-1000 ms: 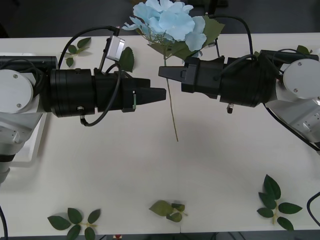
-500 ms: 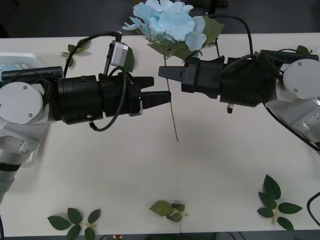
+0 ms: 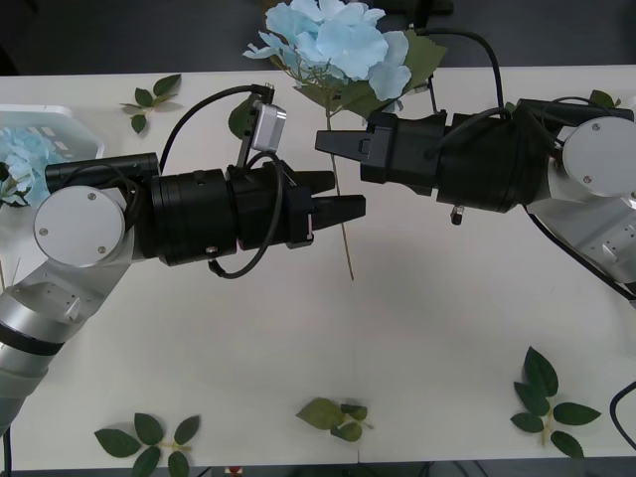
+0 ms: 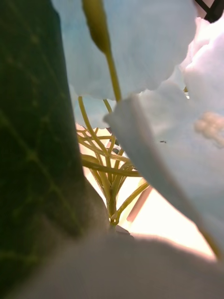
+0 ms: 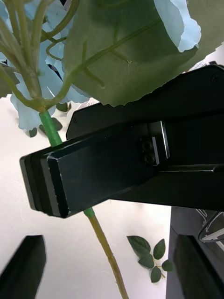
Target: Place the red flowers into the right box and the blue flowers into the left box. If a person shows an open palm, hand one flower to the person first, then continue sorting.
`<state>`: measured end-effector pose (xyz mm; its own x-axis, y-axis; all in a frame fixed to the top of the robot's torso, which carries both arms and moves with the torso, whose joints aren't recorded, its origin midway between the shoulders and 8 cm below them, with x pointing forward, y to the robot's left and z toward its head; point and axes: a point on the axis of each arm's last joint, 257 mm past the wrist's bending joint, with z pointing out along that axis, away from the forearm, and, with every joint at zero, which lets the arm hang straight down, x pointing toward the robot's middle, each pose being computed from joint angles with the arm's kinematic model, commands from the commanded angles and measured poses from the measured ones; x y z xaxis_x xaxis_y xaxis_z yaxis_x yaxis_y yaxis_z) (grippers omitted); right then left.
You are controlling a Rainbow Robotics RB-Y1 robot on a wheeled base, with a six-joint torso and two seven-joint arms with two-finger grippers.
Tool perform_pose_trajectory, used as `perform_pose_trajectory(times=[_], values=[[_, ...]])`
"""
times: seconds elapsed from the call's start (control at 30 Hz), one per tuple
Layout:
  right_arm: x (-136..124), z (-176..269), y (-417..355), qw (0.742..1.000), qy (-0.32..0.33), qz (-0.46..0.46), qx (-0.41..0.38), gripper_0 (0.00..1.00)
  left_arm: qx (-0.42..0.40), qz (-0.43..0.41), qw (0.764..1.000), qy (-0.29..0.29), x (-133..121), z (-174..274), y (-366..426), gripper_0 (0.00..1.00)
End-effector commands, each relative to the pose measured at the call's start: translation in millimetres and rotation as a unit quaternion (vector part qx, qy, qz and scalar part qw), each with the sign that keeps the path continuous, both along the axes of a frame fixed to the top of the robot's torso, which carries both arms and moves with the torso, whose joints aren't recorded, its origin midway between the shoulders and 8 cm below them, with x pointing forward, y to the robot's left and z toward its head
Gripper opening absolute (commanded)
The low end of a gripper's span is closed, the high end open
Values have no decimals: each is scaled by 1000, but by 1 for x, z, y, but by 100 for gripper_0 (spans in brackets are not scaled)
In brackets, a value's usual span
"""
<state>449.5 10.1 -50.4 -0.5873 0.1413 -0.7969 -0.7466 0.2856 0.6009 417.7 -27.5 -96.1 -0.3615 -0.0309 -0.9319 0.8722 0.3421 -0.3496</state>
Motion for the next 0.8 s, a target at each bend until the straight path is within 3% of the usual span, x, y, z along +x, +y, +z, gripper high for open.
perform_pose_trajectory(times=[0.03,0.37,0.4,0.43,0.47,0.53,0.57,0.67,0.8], values=[[-3,22,14,1000,-25,12,12,0,-10,-3,1000,-5,-8,6,-4,0],[-1,22,11,1000,-25,7,10,0,-9,-2,1000,-7,-7,5,-3,0],[1,22,8,1000,-27,4,7,3,-10,-2,1000,-6,-8,6,-4,0],[2,22,5,1000,-29,2,3,21,-10,-2,1000,-7,-8,6,-4,0],[2,21,3,1000,-29,1,1,31,-10,-2,1000,-7,-8,6,-4,0],[4,21,-1,1000,-30,-2,-3,67,-10,-2,1000,-8,-8,6,-4,0],[5,19,-3,1000,-29,-3,-4,78,-9,-2,1000,-9,-8,6,-4,0],[5,20,-2,1000,-25,-3,-2,88,-10,-2,1000,-9,-8,6,-4,0],[7,21,-4,1000,-24,-6,-1,89,-9,-3,1000,-10,-8,6,-4,0]])
